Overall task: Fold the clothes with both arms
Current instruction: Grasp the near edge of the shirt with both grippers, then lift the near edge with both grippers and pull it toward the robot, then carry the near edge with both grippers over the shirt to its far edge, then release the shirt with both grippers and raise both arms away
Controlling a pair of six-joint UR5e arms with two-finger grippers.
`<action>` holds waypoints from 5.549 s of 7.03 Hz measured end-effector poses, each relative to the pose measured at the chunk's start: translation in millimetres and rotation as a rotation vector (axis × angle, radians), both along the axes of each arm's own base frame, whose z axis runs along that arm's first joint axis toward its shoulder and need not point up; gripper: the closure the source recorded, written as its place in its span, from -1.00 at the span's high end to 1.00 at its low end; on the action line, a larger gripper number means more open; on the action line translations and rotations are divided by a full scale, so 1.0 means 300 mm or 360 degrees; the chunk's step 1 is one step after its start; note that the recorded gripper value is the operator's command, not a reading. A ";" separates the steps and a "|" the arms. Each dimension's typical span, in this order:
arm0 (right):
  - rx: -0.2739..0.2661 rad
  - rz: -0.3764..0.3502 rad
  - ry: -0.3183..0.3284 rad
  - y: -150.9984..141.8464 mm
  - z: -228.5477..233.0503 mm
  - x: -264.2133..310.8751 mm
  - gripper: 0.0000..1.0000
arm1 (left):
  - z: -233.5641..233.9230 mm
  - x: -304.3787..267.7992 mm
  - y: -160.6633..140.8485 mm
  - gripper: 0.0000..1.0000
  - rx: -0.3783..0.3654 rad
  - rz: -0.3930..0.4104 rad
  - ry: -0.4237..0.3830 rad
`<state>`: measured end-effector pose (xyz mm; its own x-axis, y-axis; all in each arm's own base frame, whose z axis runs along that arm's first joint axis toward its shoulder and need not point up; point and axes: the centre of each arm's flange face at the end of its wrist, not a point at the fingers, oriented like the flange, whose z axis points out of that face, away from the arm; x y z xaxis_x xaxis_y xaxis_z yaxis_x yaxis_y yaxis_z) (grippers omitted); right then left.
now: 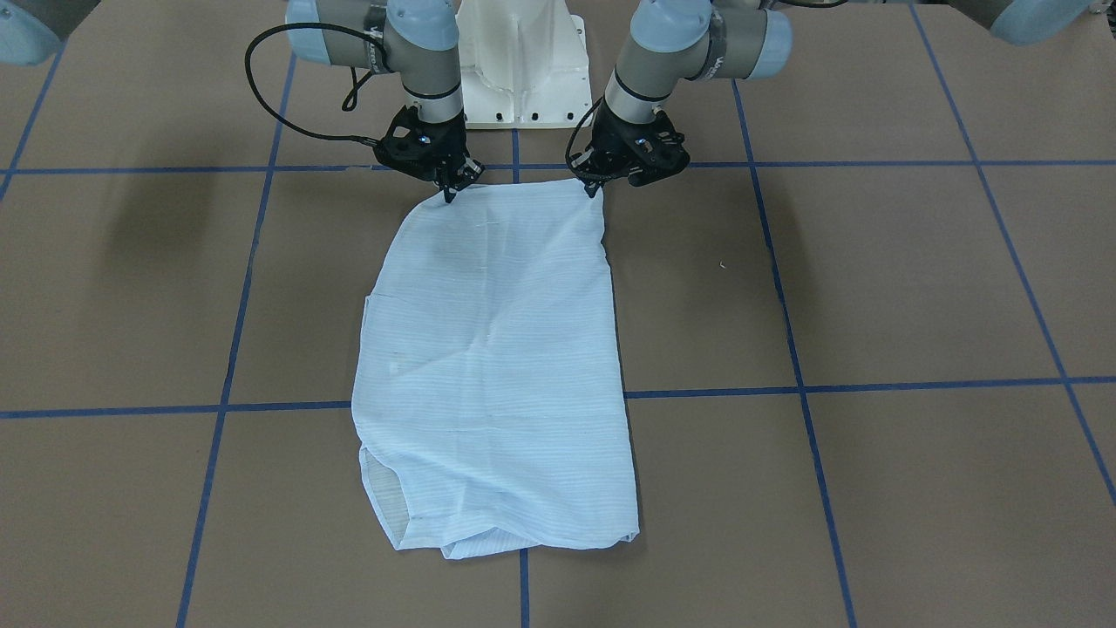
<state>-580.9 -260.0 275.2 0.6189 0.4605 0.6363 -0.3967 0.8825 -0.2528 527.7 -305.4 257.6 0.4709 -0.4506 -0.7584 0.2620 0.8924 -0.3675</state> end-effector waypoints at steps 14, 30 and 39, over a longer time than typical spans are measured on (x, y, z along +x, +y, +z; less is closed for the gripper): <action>-0.0044 -0.0227 -0.0489 -0.037 -0.317 0.476 -1.00 | -0.281 -0.291 0.238 -1.00 -0.0129 0.0107 0.0035; 0.0288 -0.0113 -0.0122 -0.988 -0.269 0.202 1.00 | -0.047 -0.166 -0.807 0.99 0.0108 -0.0283 -0.0050; 0.0618 -0.0641 0.0175 -1.195 0.353 1.192 1.00 | 0.400 -1.098 -0.741 0.99 0.0864 0.0164 -0.0439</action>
